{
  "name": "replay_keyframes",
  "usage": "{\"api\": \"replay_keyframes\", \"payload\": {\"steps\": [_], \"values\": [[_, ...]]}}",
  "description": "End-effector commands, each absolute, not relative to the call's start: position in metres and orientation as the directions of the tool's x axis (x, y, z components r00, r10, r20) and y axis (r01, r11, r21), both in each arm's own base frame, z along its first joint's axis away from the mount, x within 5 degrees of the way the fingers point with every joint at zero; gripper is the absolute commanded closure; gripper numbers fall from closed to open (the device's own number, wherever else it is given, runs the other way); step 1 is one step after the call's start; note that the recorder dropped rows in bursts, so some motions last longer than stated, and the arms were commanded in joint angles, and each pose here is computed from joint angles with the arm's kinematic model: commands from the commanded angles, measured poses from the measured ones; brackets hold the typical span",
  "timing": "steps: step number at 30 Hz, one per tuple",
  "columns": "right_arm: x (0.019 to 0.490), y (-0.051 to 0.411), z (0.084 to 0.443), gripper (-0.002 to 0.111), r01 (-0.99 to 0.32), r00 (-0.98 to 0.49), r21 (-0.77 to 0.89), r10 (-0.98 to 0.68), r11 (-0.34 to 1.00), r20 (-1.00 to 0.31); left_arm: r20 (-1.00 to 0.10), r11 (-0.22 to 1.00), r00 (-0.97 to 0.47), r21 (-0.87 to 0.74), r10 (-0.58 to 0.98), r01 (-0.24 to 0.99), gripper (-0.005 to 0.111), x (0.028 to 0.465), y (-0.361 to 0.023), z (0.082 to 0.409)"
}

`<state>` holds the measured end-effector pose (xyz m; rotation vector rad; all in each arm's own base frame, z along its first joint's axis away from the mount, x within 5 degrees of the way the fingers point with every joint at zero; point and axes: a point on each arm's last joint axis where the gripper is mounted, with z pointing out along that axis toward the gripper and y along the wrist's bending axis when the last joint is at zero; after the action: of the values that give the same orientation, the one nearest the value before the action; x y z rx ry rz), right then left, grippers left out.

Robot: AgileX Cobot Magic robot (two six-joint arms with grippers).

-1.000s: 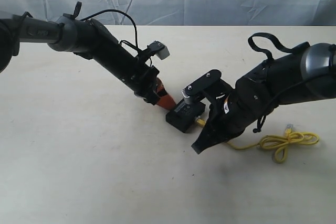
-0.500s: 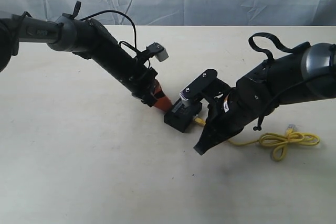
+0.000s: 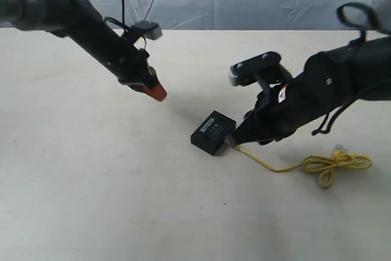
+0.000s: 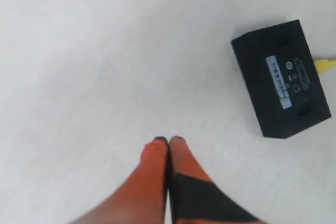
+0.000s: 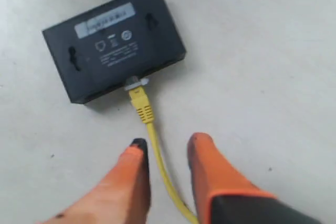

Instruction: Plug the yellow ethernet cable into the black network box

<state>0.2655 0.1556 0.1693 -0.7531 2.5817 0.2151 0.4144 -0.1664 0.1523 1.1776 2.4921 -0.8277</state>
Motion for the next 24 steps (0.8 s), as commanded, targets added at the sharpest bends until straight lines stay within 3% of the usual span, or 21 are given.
{"api": "replay_keyframes", "payload": {"steps": [1,8,12,13,17,24], "values": [[0.258,0.127,0.214,0.108,-0.421,-0.807,0.110,-0.315,0.900,-0.500,-0.435,0.673,-0.712,-0.272,0.552,0.688,0.107,0.401,-0.138,0.214],[0.212,0.069,0.264,0.108,-0.244,-0.755,0.165,-0.080,0.956,-0.651,-0.646,0.834,-0.658,-0.060,0.387,0.549,0.107,0.323,-0.101,0.293],[0.172,0.050,0.273,0.108,-0.224,-0.666,0.156,-0.034,0.962,-0.745,-0.809,0.888,-0.517,0.016,0.281,0.459,0.107,0.272,-0.082,0.320],[0.152,0.044,0.275,0.108,-0.232,-0.588,0.140,-0.024,0.963,-0.808,-0.869,0.906,-0.431,0.044,0.242,0.420,0.107,0.242,-0.072,0.329],[0.106,0.030,0.280,0.108,-0.247,-0.336,0.107,0.019,0.963,-0.942,-0.908,0.918,-0.356,0.067,0.218,0.391,0.107,0.186,-0.056,0.318],[0.067,0.021,0.299,0.108,-0.273,-0.128,0.111,0.079,0.955,-0.989,-0.898,0.898,-0.369,0.061,0.240,0.435,0.107,0.153,-0.052,0.314]]}}
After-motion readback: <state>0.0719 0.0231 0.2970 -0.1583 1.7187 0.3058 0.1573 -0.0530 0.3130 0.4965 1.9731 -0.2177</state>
